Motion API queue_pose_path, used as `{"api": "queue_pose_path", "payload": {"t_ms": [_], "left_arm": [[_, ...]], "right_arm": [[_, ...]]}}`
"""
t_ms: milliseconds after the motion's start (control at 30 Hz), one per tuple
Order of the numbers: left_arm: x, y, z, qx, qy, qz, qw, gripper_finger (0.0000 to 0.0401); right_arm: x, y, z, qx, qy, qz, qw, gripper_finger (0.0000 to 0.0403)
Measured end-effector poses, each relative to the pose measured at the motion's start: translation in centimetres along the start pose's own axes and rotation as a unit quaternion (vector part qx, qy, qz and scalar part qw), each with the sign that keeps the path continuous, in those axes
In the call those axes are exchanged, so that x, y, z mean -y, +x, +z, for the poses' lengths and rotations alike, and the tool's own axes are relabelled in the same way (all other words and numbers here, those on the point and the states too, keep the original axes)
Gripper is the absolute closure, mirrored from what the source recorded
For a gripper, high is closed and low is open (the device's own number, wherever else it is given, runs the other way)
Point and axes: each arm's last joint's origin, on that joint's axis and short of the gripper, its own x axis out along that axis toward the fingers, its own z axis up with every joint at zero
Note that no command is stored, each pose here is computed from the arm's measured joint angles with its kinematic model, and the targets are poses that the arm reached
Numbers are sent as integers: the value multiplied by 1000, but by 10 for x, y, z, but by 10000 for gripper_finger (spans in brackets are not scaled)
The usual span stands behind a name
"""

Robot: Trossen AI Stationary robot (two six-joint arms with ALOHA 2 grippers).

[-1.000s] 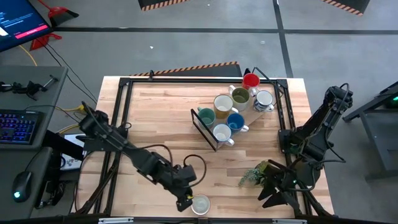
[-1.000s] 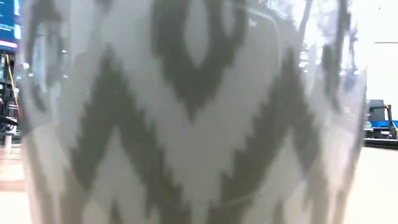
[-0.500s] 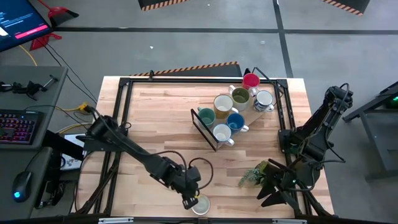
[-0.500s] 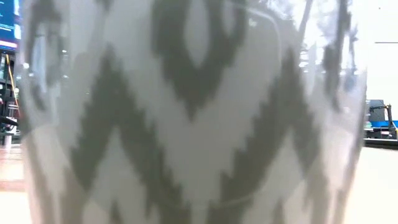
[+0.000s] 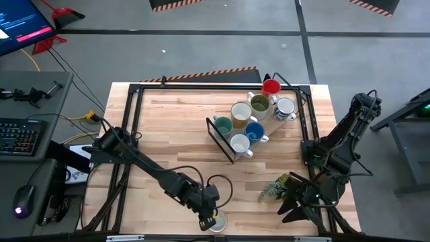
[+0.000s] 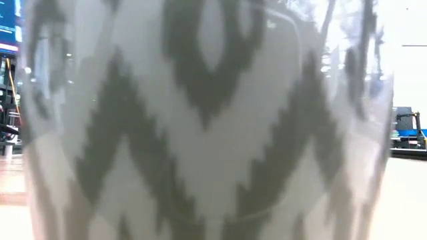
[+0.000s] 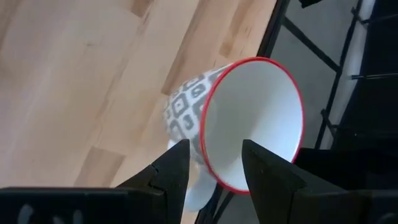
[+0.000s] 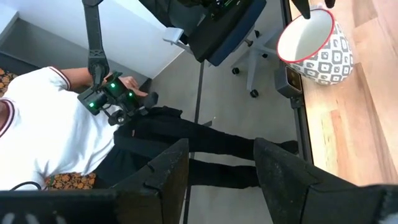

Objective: Place coffee mugs
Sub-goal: Put the gray patterned mug on the shelf

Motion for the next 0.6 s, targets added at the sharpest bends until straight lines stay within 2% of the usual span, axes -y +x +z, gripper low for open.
{"api": "queue_pose_path", "payload": {"t_ms": [400, 500, 600], "left_arm": [[-2, 28, -3, -17, 10, -5, 1000, 268], [-2, 28, -1, -11, 22, -11, 1000, 284], [-4, 28, 3, -9, 29, -11, 999, 317]], "right_arm": [[0, 0, 0, 0, 2, 0, 1000, 236], [0, 0, 0, 0, 2, 0, 1000, 236], [0, 0, 0, 0, 2, -1, 1000, 236]]}}
